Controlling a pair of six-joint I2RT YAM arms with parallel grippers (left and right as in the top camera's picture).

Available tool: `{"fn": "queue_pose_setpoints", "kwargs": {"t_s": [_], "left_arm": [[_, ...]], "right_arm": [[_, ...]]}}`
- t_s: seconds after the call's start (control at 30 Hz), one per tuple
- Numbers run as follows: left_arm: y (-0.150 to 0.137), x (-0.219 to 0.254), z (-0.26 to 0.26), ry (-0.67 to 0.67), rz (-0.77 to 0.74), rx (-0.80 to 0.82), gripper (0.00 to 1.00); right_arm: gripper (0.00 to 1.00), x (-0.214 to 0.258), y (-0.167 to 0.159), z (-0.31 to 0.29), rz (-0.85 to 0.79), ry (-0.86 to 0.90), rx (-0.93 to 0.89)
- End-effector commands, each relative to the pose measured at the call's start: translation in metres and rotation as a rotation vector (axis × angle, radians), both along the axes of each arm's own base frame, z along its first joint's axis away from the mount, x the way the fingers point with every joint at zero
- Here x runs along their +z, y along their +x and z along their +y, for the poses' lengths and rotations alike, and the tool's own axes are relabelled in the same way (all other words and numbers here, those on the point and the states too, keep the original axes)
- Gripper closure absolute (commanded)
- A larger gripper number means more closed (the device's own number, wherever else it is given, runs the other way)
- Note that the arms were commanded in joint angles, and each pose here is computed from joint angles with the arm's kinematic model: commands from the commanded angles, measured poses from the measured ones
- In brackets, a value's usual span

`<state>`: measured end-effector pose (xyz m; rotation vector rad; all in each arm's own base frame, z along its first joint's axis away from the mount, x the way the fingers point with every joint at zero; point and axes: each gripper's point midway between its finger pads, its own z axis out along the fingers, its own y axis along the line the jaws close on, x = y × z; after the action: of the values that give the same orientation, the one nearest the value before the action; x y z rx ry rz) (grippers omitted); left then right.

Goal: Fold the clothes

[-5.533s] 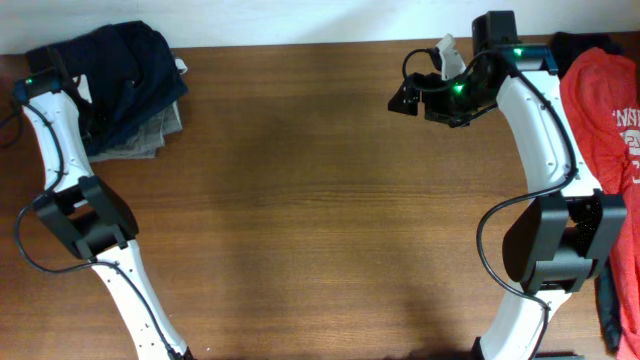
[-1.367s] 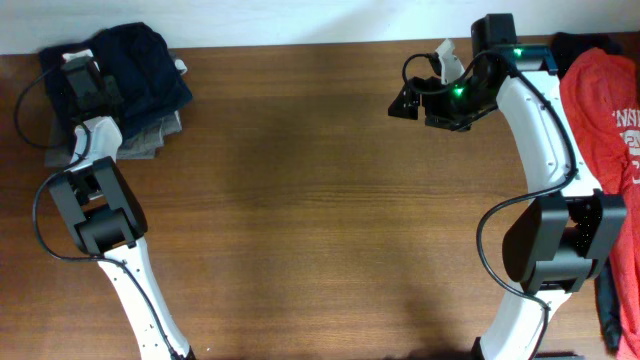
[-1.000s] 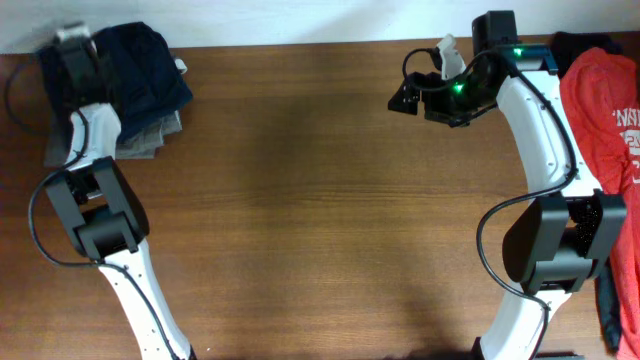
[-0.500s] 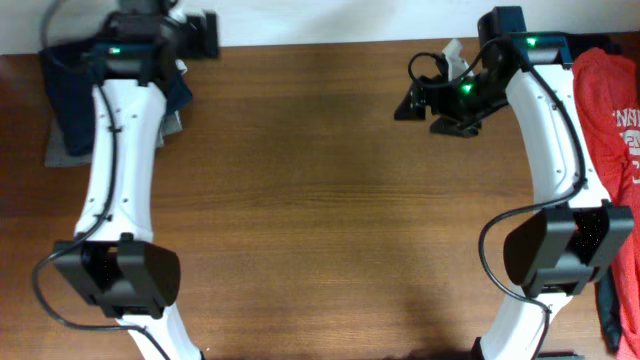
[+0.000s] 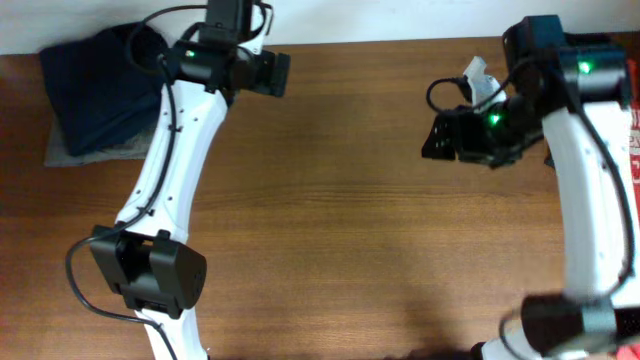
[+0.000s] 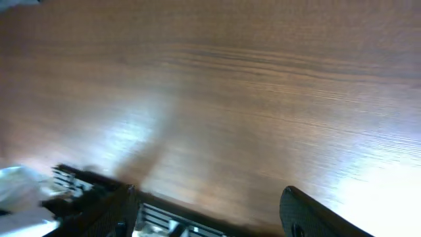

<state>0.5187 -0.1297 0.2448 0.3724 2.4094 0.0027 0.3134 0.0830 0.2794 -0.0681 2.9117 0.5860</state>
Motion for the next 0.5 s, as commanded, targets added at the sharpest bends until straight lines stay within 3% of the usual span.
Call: {"fn": "queue_pose_setpoints", "kwargs": {"t_s": [0.0, 0.03, 0.1, 0.47], "left_arm": [[-0.004, 0.000, -0.011, -0.003, 0.002, -0.032, 0.01], [-0.004, 0.000, -0.014, -0.002, 0.002, -0.036, 0.01], [-0.005, 0.000, -0.016, -0.002, 0.002, -0.041, 0.01], [-0.005, 0.000, -0.017, -0.002, 0.002, -0.042, 0.01]], "right_arm": [[0.26, 0.014, -0.031, 0.005, -0.064, -0.101, 0.035], [0.26, 0.016, -0.036, 0.005, -0.071, -0.117, 0.030], [0.01, 0.019, -0.049, 0.004, -0.089, -0.173, 0.003], [0.01, 0.023, -0.078, -0.005, -0.127, -0.254, -0.090]]}}
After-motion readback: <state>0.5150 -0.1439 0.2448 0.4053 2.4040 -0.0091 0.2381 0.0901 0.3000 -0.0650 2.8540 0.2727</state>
